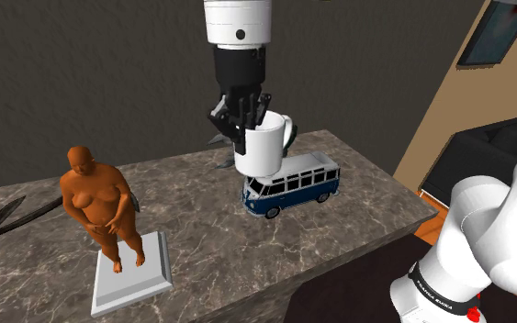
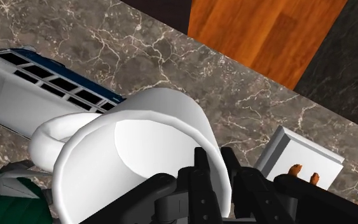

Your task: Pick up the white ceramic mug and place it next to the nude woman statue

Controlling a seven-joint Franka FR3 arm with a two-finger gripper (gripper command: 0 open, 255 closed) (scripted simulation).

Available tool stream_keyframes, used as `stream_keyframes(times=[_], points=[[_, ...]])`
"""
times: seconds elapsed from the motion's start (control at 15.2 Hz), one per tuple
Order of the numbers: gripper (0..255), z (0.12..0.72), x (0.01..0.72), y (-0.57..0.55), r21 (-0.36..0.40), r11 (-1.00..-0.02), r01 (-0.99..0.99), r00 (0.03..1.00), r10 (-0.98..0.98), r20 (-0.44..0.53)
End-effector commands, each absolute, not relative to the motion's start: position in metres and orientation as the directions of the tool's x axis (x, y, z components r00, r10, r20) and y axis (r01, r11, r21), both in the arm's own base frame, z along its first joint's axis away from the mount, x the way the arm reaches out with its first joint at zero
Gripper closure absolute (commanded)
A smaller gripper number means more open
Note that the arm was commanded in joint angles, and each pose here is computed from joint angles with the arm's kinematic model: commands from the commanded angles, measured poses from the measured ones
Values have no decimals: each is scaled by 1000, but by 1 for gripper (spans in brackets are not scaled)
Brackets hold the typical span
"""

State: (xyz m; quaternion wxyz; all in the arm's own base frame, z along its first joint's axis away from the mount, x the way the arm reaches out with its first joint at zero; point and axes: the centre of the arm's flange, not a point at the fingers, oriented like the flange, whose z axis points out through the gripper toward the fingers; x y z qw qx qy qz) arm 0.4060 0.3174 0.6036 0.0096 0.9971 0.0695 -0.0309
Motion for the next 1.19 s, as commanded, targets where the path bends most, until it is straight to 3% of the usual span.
stream_keyframes(times=[0.0,1.12], points=[[255,593,406,318,15,-990,139,989,138,-62],[255,503,406,318,15,-990,139,989,138,-62]])
